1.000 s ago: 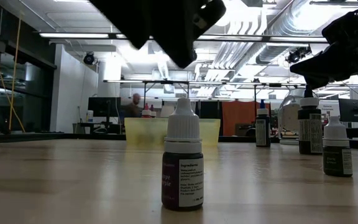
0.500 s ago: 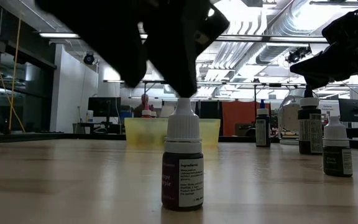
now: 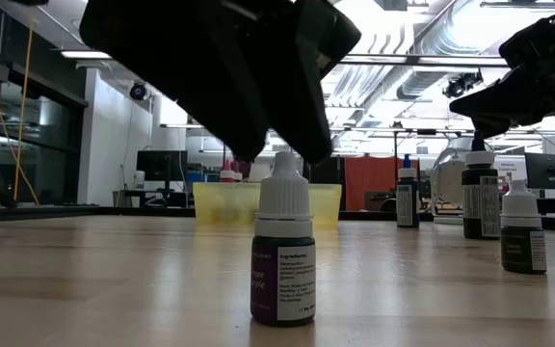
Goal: Pick & Place food coloring
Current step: Put the small violet food coloring into the yellow container
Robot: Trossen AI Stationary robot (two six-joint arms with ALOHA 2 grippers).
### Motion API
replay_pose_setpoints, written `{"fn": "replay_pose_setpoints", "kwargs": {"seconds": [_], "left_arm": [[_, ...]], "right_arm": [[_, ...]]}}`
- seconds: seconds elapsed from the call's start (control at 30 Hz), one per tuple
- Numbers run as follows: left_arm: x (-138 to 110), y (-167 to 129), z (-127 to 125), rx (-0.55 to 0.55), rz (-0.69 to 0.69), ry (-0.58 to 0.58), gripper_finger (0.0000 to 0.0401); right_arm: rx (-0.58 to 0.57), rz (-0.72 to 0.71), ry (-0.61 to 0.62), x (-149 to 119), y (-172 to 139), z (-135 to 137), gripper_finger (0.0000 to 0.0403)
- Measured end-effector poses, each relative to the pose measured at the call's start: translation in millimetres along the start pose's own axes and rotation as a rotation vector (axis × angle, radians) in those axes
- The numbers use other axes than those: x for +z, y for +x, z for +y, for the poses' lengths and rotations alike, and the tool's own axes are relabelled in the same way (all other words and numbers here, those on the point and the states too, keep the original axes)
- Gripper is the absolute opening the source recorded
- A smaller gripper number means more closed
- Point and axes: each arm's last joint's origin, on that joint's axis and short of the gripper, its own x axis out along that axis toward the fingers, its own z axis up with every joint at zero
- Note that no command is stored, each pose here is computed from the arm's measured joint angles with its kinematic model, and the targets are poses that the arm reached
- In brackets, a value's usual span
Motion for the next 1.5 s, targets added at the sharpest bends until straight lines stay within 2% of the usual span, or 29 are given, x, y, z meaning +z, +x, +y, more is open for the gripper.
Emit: {"fn": "replay_pose_setpoints", "kwargs": {"seconds": [0.23,0.53,0.9,1.2,1.3,1.5], "left_arm": [[2.3,0.0,0.8,0.007,-0.024,0.001,0.0150],[-5.5,18.4,-1.7,-0.035,0.004,-0.001,0.0150],[-3.9,28.2,-0.7,-0.027,-0.036,-0.010,0.0150],[-3.9,28.0,0.1,-0.026,-0.036,-0.026,0.0148],[-4.1,28.0,0.0,-0.027,-0.034,-0.027,0.0134],[-4.4,28.0,0.0,-0.027,-0.031,-0.031,0.0080]], "right_arm": [[0.001,0.000,0.000,0.1,0.0,0.0,0.0000],[0.001,0.000,0.000,0.0,0.0,0.0,0.0000],[0.000,-0.001,0.000,0.1,0.0,0.0,0.0000],[0.000,0.000,0.000,0.0,0.0,0.0,0.0000],[0.000,0.000,0.000,0.0,0.0,0.0,0.0000],[0.000,-0.001,0.000,0.2,0.0,0.0,0.0000]]}}
